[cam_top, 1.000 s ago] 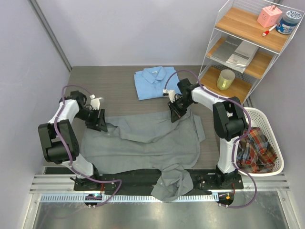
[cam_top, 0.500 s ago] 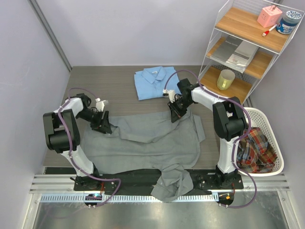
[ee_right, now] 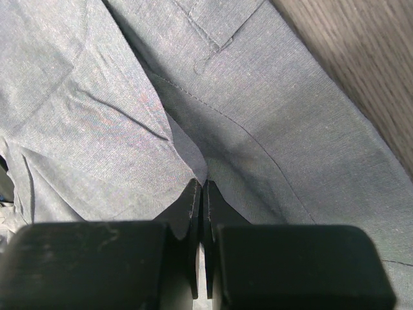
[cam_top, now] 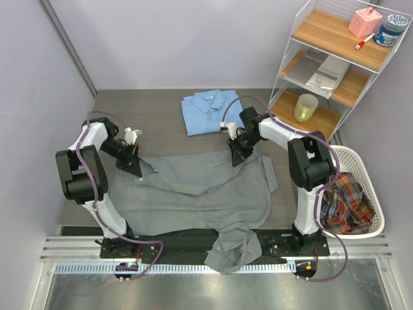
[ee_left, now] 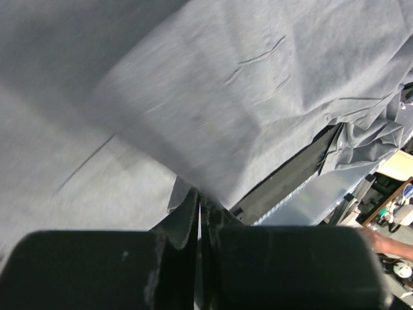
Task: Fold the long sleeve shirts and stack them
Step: Fold the shirt
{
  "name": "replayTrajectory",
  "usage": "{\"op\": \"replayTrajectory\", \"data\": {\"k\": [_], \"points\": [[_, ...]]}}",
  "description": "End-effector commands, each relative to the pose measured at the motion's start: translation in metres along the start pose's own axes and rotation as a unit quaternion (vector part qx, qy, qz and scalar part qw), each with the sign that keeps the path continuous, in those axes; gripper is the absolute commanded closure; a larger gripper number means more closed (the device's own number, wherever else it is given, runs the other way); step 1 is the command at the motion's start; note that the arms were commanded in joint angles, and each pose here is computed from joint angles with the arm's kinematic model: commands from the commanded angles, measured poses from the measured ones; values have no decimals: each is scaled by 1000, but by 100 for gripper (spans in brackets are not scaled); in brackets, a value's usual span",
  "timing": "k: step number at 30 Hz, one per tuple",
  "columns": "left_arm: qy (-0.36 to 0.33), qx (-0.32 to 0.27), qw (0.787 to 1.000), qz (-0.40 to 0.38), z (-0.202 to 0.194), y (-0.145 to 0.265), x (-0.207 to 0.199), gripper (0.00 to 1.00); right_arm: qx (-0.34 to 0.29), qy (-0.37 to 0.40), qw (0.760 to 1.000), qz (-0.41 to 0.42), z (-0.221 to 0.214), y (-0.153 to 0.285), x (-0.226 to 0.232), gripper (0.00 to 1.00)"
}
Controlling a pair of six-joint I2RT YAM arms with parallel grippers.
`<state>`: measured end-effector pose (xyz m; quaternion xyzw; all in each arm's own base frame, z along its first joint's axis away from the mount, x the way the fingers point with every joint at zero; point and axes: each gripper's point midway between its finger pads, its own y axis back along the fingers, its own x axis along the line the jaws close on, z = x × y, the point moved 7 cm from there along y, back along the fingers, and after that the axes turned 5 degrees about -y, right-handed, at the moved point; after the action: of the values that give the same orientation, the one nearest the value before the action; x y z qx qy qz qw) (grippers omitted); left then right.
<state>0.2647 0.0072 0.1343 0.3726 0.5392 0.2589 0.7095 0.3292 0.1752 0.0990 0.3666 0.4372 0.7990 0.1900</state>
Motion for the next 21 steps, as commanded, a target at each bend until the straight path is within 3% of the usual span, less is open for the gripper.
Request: {"op": "replayTrajectory", "data": {"k": [1,4,9,10,11,13,18,21], "points": [[61,51,996,28,-22,30,-5,100,-15,32,999,-10,9,16,11,94],[66,52,995,55,-28,29,0,100,-10,38,999,-10,7,14,13,91],[85,59,990,91,-32,16,16,99,-14,42,999,-11,11,18,17,70],[86,59,990,96,-32,15,19,95,-11,42,999,-12,11,21,19,64],[82,60,990,98,-32,14,21,75,-14,46,999,-16,13,26,21,61],[72,49,992,89,-33,16,20,63,-8,49,999,-20,11,36,24,54],[2,-7,995,104,-30,38,10,54,-17,60,997,-45,15,66,22,51],[-32,-54,992,106,-21,49,-4,54,-14,65,996,-56,14,71,16,58]]}}
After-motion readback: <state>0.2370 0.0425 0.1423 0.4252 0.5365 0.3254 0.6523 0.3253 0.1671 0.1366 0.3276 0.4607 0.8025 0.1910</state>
